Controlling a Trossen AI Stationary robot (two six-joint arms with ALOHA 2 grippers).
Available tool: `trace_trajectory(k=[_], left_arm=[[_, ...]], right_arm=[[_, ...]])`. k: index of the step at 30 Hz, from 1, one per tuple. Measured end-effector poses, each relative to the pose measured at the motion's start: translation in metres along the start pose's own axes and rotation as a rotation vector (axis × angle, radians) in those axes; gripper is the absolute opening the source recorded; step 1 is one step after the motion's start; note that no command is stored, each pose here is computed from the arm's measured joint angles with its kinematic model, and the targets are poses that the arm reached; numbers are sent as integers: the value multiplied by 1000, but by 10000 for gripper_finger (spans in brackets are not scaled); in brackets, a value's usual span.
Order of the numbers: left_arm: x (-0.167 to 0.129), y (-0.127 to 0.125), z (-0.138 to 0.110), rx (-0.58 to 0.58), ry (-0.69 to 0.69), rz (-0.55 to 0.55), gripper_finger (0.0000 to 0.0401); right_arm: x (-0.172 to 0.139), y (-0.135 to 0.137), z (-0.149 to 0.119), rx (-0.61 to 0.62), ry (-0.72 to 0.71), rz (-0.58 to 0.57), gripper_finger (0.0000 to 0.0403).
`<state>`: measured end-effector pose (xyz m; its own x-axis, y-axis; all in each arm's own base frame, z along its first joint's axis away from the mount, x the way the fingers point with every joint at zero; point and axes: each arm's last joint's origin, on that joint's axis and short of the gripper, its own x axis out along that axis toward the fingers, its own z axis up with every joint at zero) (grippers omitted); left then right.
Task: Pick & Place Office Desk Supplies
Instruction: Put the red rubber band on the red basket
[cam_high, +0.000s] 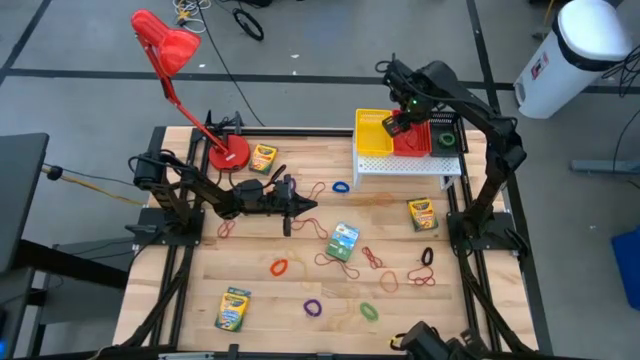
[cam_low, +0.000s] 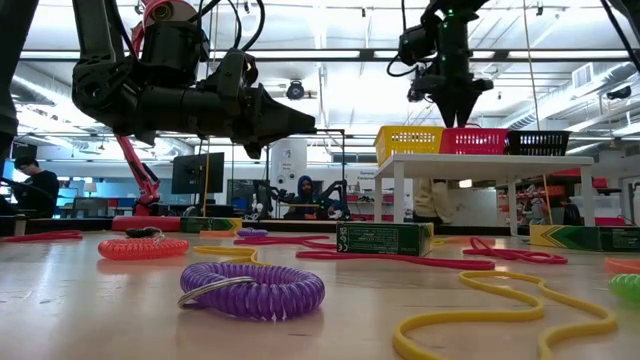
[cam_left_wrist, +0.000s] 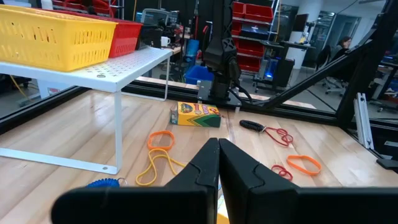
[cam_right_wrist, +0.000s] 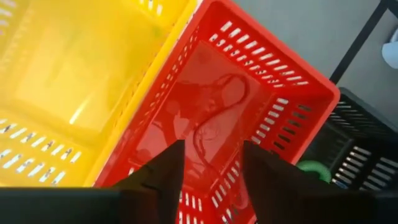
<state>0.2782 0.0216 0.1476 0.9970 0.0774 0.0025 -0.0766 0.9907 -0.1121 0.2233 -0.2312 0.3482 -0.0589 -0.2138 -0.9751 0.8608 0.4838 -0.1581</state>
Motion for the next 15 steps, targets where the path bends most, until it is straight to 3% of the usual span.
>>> trace_trajectory(k=[7,11,15], left_arm=[[0,0,0,0,0,0,13],[0,0,0,0,0,0,13],[0,0,0,0,0,0,13]], right_arm=[[13,-5,8,38,-46,11,234],[32,-4,7,-3,-13,-4,246],[29,-8,6,-10,-26,-79,247]])
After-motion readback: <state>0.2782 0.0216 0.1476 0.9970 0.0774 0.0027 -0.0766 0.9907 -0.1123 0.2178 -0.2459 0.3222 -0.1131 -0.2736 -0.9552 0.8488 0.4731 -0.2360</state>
